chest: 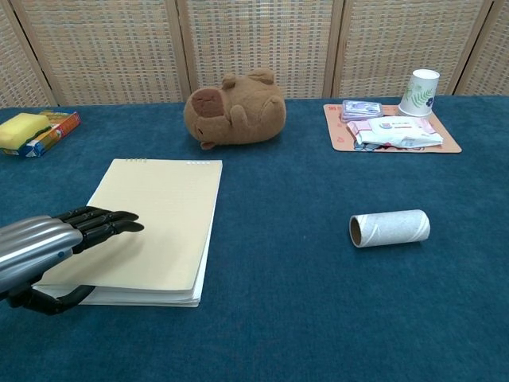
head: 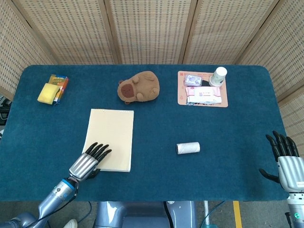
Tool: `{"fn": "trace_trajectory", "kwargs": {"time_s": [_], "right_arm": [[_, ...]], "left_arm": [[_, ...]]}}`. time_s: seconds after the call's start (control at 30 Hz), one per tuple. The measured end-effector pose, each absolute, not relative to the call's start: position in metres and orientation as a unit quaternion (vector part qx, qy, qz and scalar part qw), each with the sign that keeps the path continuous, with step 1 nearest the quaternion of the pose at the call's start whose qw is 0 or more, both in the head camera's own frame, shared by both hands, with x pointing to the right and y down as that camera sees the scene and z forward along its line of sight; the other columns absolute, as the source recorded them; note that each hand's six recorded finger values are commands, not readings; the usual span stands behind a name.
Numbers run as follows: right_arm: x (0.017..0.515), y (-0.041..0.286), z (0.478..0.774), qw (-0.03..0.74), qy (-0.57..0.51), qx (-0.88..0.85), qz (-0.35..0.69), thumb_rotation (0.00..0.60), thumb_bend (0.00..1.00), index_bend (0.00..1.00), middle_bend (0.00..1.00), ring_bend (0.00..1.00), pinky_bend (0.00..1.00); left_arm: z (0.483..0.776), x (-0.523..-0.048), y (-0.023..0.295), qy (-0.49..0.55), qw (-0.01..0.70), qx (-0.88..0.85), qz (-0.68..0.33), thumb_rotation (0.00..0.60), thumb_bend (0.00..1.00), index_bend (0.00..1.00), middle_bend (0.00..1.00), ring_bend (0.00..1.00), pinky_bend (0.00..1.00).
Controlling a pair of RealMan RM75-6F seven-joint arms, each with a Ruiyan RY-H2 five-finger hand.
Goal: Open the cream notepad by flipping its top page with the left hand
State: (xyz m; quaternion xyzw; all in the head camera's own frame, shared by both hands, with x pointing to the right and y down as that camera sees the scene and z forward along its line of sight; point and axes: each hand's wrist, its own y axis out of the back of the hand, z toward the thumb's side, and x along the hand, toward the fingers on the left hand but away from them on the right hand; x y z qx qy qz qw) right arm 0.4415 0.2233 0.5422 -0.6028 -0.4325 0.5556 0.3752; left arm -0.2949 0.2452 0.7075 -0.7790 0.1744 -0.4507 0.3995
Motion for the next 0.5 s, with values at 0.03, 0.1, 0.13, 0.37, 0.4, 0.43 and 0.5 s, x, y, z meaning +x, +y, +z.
{"fn": "trace_trajectory", "kwargs": {"time_s": [0.03, 0.1, 0.13, 0.37, 0.4, 0.43, 0.5], "right_arm": [[0.441, 0.223, 0.542, 0.375, -0.432, -0.603, 0.556, 0.600, 0.00, 0.00, 0.00, 0.00, 0.00], [0.441, 0.223, 0.542, 0.375, -0.432, -0.603, 0.556, 0.600, 0.00, 0.00, 0.00, 0.00, 0.00], [0.441, 0.223, 0.543, 0.375, -0.432, -0.603, 0.556, 0.600, 0.00, 0.00, 0.00, 0.00, 0.00], [0.441, 0.223, 0.544, 0.374, -0.431, -0.603, 0.557, 0.600, 0.00, 0.00, 0.00, 0.00, 0.00], [0.442, 0.223, 0.544, 0.374, -0.431, -0.603, 0.558, 0.600, 0.00, 0.00, 0.00, 0.00, 0.00], [0.442, 0.223, 0.544, 0.374, -0.431, -0.603, 0.558, 0.600, 0.00, 0.00, 0.00, 0.00, 0.00], [0.442, 0.223, 0.544, 0.373, -0.431, -0.602, 0.559, 0.600, 0.00, 0.00, 0.00, 0.00, 0.00]], "left_arm": [[0.708, -0.295, 0.244, 0.175, 0.399, -0.779, -0.451, 0.600, 0.52, 0.00, 0.00, 0.00, 0.00], [0.708, -0.295, 0.241, 0.178, 0.400, -0.777, -0.452, 0.600, 0.52, 0.00, 0.00, 0.00, 0.00], [0.708, -0.294, 0.238, 0.181, 0.400, -0.777, -0.452, 0.600, 0.52, 0.00, 0.00, 0.00, 0.00], [0.706, -0.288, 0.210, 0.204, 0.405, -0.767, -0.453, 0.600, 0.52, 0.00, 0.00, 0.00, 0.00], [0.706, -0.287, 0.206, 0.207, 0.404, -0.766, -0.454, 0.600, 0.52, 0.00, 0.00, 0.00, 0.00], [0.706, -0.285, 0.201, 0.209, 0.403, -0.766, -0.456, 0.600, 0.52, 0.00, 0.00, 0.00, 0.00], [0.706, -0.283, 0.195, 0.209, 0.400, -0.765, -0.459, 0.600, 0.52, 0.00, 0.00, 0.00, 0.00]]}}
